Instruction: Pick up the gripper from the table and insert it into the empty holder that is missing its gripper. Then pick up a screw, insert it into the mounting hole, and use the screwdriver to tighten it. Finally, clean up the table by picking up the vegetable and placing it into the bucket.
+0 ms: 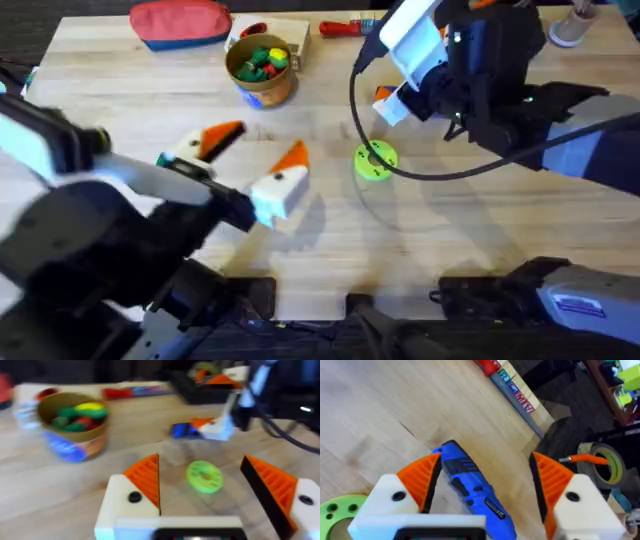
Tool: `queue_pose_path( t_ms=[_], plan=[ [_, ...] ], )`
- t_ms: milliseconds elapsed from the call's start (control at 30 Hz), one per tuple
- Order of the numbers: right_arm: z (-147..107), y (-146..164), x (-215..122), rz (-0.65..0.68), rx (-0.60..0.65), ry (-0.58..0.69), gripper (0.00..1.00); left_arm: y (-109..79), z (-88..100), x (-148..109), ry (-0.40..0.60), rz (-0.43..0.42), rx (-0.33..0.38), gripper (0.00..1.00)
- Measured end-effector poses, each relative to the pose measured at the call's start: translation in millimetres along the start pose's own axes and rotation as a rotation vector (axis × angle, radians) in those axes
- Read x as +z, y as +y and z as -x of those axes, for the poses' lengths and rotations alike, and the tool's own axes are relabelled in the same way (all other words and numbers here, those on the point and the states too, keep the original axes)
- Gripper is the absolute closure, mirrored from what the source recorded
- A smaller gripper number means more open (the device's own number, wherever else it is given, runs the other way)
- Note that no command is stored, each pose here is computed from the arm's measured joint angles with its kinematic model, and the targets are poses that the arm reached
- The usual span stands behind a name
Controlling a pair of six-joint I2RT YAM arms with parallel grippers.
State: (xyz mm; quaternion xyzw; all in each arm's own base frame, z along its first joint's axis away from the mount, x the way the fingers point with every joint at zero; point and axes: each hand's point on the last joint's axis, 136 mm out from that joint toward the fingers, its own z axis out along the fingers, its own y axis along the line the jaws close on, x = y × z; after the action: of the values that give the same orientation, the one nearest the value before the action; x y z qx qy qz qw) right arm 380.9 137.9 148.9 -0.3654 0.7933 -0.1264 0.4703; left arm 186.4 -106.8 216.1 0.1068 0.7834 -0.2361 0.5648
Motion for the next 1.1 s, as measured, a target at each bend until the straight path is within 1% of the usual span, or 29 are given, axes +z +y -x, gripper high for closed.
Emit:
queue_pose_path(
  t_ms=[67, 167, 267, 367, 433, 500, 667, 800, 900, 1000, 1067, 1100],
  plan=[
    [3, 4, -1, 0.009, -0.007, -0.007, 0.010, 16.6, 6.3, -7, 0.080, 0.128, -0.009, 0.015],
    [6, 10, -2, 0.020, -0.015, -0.016, 0.010, 39.3, 1.5, -11, 0.257, 0.303, -0.017, 0.015],
    [9, 14, -3, 0.027, -0.021, -0.022, 0.008, 59.3, -6.1, -12, 0.454, 0.453, -0.025, 0.015],
    [9, 14, -3, 0.028, -0.022, -0.023, 0.010, 81.6, -7.6, -10, 0.584, 0.583, -0.058, 0.015],
    [9, 14, -3, 0.028, -0.022, -0.023, 0.010, 99.5, -8.1, -9, 0.640, 0.664, -0.098, 0.015],
    [9, 14, -3, 0.028, -0.021, -0.023, 0.010, 118.6, -9.4, -10, 0.666, 0.739, -0.150, 0.015],
    [9, 14, -3, 0.028, -0.022, -0.023, 0.011, 164.1, -18.4, -30, 0.700, 0.920, -0.295, 0.015],
    [9, 14, -3, 0.028, -0.022, -0.023, 0.009, 189.6, -26.2, -44, 0.724, 1.019, -0.376, 0.015],
    [9, 14, -3, 0.028, -0.023, -0.023, 0.010, 207.3, -27.5, -49, 0.719, 1.066, -0.404, 0.015],
    [9, 14, -3, 0.028, -0.026, -0.023, 0.010, 225.9, -29.8, -52, 0.738, 1.085, -0.394, 0.015],
    [9, 14, -3, 0.028, -0.026, -0.023, 0.010, 237.9, -35.0, -53, 0.777, 1.071, -0.376, 0.015],
    [9, 14, -3, 0.028, -0.026, -0.023, 0.010, 242.9, -38.7, -51, 0.799, 1.050, -0.370, 0.015]
  ],
)
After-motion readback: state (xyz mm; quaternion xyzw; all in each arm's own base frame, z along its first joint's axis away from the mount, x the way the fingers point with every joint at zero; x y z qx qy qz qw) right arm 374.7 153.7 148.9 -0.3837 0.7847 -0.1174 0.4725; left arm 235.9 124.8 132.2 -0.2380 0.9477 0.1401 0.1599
